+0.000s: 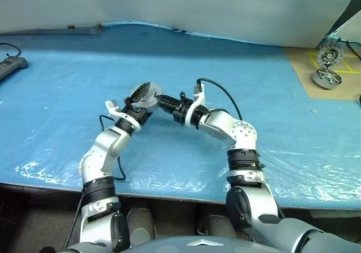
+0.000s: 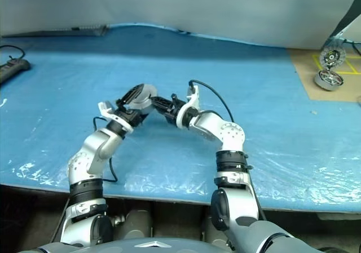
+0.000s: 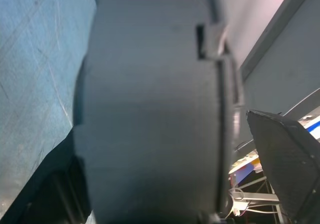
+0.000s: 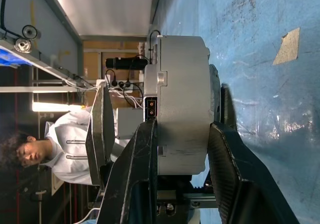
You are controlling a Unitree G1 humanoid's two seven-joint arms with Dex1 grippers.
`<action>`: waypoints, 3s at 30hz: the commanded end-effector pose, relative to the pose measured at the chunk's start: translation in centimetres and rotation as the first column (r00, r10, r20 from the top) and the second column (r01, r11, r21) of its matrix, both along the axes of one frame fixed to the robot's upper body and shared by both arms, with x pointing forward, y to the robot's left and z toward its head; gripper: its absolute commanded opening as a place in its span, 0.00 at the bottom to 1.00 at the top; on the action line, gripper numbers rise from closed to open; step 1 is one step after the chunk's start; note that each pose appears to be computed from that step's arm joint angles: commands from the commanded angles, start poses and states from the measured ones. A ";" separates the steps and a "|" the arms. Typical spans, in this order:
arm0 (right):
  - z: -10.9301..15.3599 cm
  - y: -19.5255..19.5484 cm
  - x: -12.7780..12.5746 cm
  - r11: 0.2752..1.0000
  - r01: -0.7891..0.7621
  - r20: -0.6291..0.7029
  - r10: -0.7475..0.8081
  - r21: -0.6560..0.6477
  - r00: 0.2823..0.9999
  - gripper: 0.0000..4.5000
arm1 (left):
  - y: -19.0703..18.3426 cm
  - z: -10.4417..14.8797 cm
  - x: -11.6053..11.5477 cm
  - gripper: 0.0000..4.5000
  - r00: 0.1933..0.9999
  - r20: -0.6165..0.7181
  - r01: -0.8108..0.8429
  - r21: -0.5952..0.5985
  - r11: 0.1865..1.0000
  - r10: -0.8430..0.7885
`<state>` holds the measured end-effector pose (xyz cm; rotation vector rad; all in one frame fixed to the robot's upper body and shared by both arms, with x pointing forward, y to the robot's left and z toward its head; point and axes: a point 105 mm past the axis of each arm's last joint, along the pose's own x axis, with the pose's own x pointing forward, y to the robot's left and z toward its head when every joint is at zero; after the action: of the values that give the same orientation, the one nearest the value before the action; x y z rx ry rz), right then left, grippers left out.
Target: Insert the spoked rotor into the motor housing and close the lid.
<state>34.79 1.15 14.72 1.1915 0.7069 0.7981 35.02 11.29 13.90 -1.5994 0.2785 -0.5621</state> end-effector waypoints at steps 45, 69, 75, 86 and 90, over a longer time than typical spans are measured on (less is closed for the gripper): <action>-4.7 -10.4 -3.3 0.501 0.577 0.719 0.141 -0.645 0.680 1.00 | -1.7 2.3 13.0 0.53 0.963 0.071 -0.257 0.536 0.804 0.260; -4.8 -9.6 -2.8 0.551 0.527 0.701 0.161 -0.648 0.694 1.00 | 1.5 -4.2 10.9 0.99 0.979 -0.088 -0.079 0.673 0.735 0.186; -4.5 -10.0 -4.2 0.580 0.516 0.705 0.150 -0.630 0.693 1.00 | 4.1 -5.6 9.6 0.99 0.994 -0.054 -0.019 0.757 0.653 0.091; -7.1 -19.2 -13.8 0.267 0.703 0.717 -0.062 -0.659 0.695 1.00 | 10.8 -4.8 3.7 0.99 0.874 0.452 -0.427 0.889 0.163 -0.175; -6.6 -18.3 -10.8 0.306 0.730 0.748 -0.078 -0.611 0.659 1.00 | 11.0 -5.0 1.9 0.99 0.837 0.513 -0.507 0.858 0.080 -0.191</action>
<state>23.44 -17.17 8.00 0.0157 0.1321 0.1575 37.09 21.81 7.14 -0.0690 0.0775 -0.4141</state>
